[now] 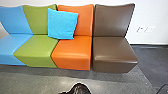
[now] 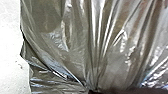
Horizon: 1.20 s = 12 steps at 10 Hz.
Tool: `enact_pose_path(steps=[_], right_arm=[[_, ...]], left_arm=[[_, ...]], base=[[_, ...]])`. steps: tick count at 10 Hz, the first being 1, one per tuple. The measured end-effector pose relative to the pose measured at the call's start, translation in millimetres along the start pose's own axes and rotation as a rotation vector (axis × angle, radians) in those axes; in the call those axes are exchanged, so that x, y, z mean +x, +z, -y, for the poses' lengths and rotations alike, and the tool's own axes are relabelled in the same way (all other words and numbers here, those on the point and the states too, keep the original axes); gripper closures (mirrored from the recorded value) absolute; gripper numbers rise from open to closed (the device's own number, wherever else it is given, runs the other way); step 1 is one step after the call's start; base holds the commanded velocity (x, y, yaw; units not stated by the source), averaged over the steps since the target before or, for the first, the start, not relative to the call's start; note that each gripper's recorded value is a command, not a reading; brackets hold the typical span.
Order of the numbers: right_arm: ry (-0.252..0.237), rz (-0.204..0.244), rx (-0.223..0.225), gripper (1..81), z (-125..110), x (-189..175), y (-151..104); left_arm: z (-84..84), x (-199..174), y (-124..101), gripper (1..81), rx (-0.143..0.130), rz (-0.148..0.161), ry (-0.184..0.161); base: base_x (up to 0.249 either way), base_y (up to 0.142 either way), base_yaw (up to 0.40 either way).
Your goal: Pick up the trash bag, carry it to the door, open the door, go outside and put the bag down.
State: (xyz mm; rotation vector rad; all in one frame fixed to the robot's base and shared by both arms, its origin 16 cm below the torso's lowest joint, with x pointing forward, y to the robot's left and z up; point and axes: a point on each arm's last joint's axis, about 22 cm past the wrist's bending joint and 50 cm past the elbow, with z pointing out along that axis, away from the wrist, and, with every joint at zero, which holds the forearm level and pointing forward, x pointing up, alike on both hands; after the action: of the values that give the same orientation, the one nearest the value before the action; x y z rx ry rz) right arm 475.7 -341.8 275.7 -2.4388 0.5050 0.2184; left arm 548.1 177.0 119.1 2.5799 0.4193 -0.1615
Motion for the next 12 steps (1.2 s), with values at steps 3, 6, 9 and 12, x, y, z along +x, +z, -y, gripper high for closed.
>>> enact_pose_path(steps=[3,6,9,12], right_arm=[[-0.025,-0.005,0.027,1.0,33,-24,-25],[-0.044,-0.026,0.035,1.0,53,-39,-55],[-0.023,0.002,0.029,1.0,55,-69,-60],[0.018,0.041,0.017,1.0,54,-108,-66]], left_arm=[[-5.2,-6,-53,81.1,0.013,-0.033,0.006],[-7.2,-26,-92,81.1,0.017,-0.045,0.038],[25.1,-77,-106,81.1,0.051,0.018,0.035],[28.6,-102,-135,81.1,0.041,0.051,0.029]], base=[[0.0,0.0,0.0],[0.0,0.0,0.0],[0.0,0.0,0.0],[0.0,0.0,0.0]])
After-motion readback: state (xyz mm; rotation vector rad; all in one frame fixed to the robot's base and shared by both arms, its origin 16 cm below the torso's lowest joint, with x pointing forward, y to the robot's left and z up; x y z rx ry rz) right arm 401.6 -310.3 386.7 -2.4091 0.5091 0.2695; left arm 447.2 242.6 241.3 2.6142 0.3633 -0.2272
